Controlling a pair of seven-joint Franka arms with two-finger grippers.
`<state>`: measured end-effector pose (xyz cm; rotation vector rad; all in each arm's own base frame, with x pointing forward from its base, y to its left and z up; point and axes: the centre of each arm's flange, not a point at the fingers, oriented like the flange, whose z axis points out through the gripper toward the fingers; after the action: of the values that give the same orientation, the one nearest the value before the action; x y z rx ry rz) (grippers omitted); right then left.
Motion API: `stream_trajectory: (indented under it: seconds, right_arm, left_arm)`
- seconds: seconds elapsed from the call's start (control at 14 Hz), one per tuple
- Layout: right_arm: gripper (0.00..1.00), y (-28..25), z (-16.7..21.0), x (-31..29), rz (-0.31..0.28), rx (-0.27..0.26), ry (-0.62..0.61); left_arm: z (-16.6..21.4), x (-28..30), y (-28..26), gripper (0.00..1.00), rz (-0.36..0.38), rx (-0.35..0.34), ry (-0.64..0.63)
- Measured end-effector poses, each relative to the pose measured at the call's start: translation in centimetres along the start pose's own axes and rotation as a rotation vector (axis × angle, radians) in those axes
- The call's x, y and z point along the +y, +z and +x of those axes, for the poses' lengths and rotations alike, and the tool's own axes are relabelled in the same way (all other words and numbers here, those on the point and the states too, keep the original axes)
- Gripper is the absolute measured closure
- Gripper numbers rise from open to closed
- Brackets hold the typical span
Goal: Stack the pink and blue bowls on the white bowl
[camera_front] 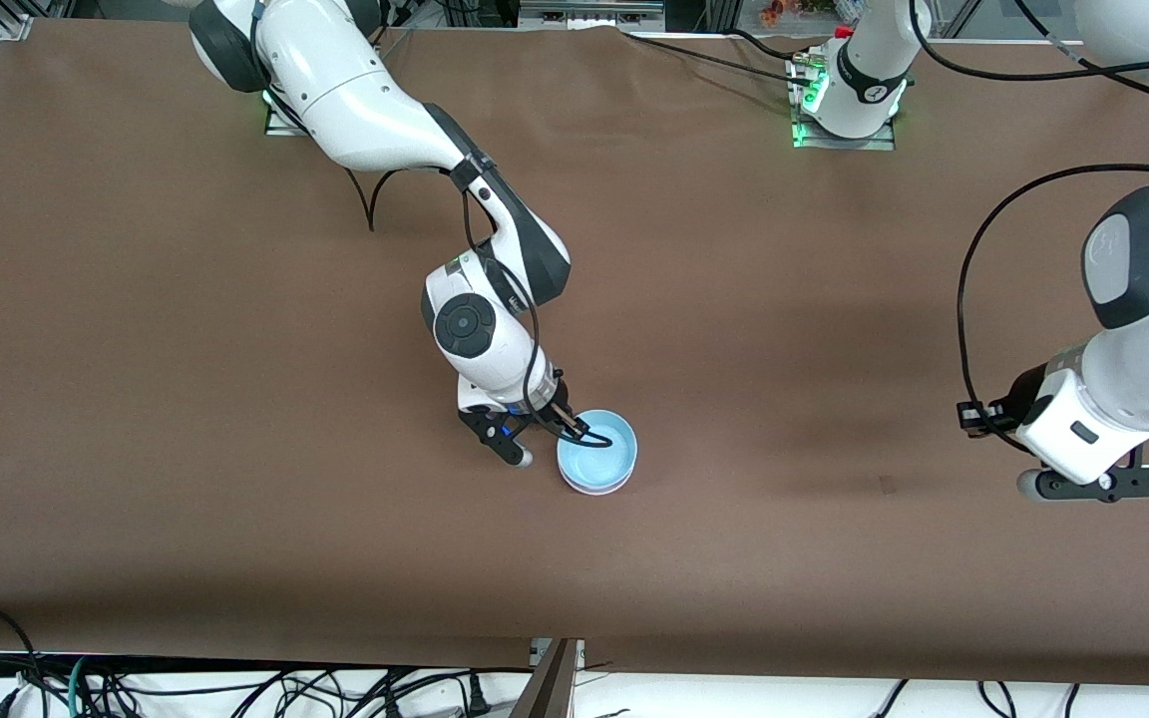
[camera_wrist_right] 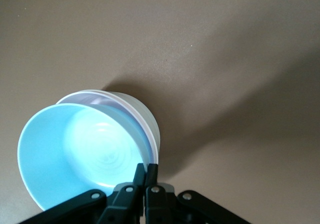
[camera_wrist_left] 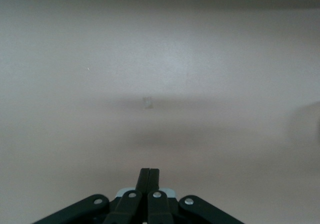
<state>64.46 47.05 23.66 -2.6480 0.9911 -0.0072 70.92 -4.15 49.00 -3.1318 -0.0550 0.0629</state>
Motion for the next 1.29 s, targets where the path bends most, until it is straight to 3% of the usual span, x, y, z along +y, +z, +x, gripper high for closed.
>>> stream_trajectory:
  seconds: [0.29, 0.36, 0.64, 0.79, 1.0, 1.29]
  right_arm:
    - [0.98, 0.3, 0.1, 0.2, -0.012, 0.018, -0.017]
    - [0.93, 0.4, 0.1, 0.2, -0.013, 0.018, -0.018]
    - [0.53, 0.2, 0.5, 0.2, -0.022, 0.022, -0.018]
    - [0.3, -0.7, 1.4, 0.3, -0.055, 0.027, -0.014]
    - [0.01, -6.5, 4.7, -0.5, -0.077, 0.106, -0.078]
    - [0.0, -17.3, 13.2, 2.2, -0.157, 0.127, -0.159]
  left_arm:
    - [-1.1, -1.9, -0.9, 0.99, 0.003, -0.004, 0.025]
    - [-1.4, -2.0, -1.2, 0.99, 0.004, -0.005, 0.028]
    - [-3.4, -1.7, -2.4, 0.99, 0.008, -0.01, 0.037]
    - [-4.4, -1.8, -3.3, 0.99, 0.011, -0.008, 0.037]
    - [-5.8, -2.0, -4.6, 0.99, 0.015, 0.0, 0.035]
    - [-7.1, -3.5, -5.9, 0.99, 0.017, 0.013, 0.013]
